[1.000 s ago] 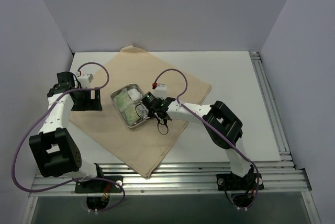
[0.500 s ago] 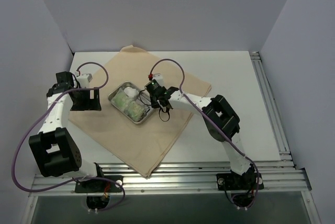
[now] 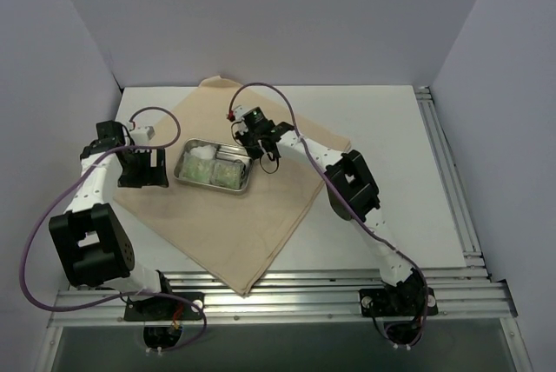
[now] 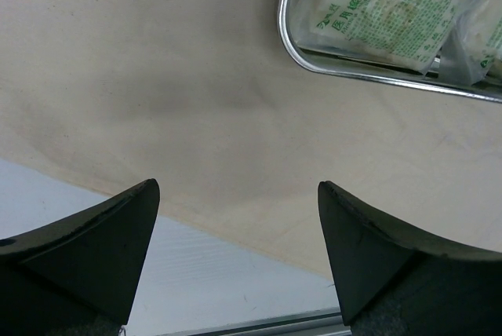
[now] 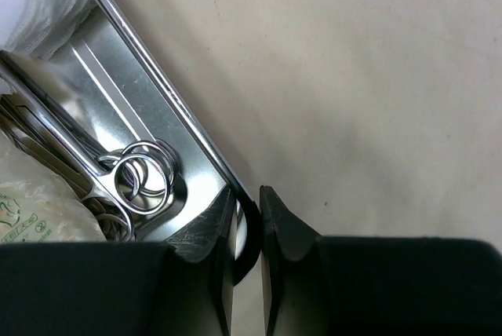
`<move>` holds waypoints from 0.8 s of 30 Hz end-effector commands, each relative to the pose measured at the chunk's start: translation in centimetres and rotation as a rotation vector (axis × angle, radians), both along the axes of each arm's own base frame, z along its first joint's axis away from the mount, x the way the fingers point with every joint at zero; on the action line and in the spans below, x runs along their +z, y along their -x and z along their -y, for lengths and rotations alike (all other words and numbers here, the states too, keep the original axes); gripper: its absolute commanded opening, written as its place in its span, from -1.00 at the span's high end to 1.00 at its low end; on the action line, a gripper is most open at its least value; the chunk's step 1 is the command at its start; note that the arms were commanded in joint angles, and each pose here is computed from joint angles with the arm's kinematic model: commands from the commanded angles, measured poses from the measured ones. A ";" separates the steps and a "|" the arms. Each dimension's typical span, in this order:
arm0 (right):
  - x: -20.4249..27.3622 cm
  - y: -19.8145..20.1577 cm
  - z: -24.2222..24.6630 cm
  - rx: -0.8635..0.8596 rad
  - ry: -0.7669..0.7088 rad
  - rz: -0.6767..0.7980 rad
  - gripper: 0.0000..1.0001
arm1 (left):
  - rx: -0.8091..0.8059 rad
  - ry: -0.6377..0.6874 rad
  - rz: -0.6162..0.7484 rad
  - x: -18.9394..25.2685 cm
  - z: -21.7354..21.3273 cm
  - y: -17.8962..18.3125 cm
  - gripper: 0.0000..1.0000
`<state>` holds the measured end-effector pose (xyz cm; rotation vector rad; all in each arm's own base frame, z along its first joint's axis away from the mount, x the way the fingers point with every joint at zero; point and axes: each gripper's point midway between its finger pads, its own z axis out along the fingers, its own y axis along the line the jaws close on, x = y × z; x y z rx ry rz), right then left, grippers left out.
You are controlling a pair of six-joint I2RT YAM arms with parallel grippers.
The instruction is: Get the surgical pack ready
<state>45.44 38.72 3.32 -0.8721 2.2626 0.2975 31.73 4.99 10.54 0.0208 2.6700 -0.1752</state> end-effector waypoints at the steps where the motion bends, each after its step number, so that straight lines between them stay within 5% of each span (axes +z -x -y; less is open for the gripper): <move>1: -1.2 -2.1 0.9 0.049 0.101 0.035 0.86 | 0.001 -0.002 0.055 1.2 -0.4 -1.7 -0.83; 8: 1.0 -4.9 0.6 0.011 0.054 0.108 0.29 | 0.003 -0.003 0.041 0.4 -0.5 -1.7 -0.82; 14: 7.0 -5.7 0.8 -0.225 -0.110 0.155 -0.18 | 0.007 0.006 0.043 0.3 -0.4 -2.0 -0.82; 18: 11.3 -5.6 1.1 -0.368 -0.265 0.183 -0.27 | 0.009 0.016 0.048 0.6 -0.2 -2.1 -0.82; 24: 8.6 -3.0 1.7 -0.509 -0.265 0.080 -0.10 | 0.011 0.002 0.056 0.4 -0.5 -2.4 -0.82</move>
